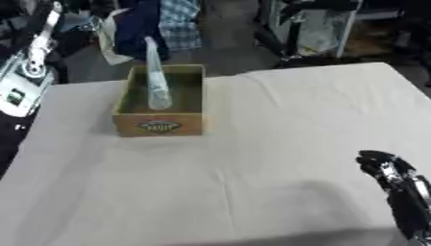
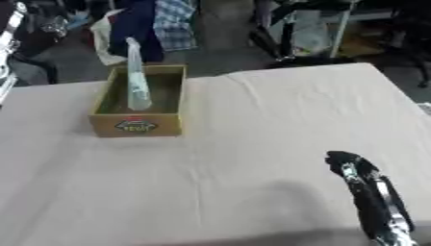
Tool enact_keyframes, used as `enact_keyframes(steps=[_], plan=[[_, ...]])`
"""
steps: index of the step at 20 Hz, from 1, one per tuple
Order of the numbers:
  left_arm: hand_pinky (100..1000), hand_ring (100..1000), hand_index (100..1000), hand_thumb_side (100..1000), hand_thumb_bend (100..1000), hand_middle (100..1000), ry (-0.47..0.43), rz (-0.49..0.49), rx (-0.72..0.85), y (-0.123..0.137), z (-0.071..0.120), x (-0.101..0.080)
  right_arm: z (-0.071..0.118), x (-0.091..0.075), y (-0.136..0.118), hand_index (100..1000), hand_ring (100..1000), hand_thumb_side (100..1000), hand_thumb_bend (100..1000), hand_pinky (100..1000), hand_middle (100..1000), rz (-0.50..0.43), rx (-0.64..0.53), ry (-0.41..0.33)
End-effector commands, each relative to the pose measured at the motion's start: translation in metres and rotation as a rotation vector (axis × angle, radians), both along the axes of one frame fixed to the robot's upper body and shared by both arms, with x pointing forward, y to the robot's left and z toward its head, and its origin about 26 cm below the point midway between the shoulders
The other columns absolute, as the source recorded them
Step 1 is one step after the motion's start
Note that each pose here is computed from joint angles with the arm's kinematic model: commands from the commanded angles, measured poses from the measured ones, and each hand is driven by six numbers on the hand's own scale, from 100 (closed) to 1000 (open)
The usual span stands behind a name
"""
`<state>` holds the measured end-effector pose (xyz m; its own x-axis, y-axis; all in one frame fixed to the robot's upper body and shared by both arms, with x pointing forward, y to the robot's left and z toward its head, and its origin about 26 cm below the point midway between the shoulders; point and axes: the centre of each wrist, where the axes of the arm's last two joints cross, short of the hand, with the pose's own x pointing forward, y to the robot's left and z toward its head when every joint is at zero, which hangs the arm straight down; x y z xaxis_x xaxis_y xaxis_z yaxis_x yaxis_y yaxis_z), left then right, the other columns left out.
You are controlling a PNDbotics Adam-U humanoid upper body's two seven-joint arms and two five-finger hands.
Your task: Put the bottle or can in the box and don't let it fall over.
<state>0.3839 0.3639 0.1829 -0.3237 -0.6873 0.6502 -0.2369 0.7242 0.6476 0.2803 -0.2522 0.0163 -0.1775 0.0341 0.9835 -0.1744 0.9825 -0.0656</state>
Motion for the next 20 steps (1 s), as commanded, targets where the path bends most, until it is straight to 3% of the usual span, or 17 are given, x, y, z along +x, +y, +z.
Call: enact_keyframes(steps=[1,5,8,14,20], plan=[[914,958,908,697,100,967,-0.102,-0.117,-0.179,-0.015,0.018,-0.031,0.008,0.004,-0.003,723,804,638,100,884,735,-0.010,-0.001,-0.025],[912,937,888,744,100,946,-0.120,-0.125,-0.370,-0.024,-0.014,-0.067,0.007,0.004,-0.002,723,804,640,100,885,735,-0.014,0.008,-0.025],[913,935,891,790,100,945,-0.118,-0.098,-0.521,-0.036,-0.040,-0.082,0.007,0.003,-0.002,723,804,639,100,884,735,-0.016,0.012,-0.024],[914,928,880,849,100,939,-0.015,-0.063,-0.690,-0.058,-0.084,-0.098,0.006,0.003,-0.001,723,804,640,100,884,735,-0.015,0.017,-0.020],[909,918,871,859,100,928,0.047,-0.074,-0.743,-0.066,-0.097,-0.099,0.006,0.003,-0.001,723,805,641,100,884,735,-0.011,0.016,-0.018]])
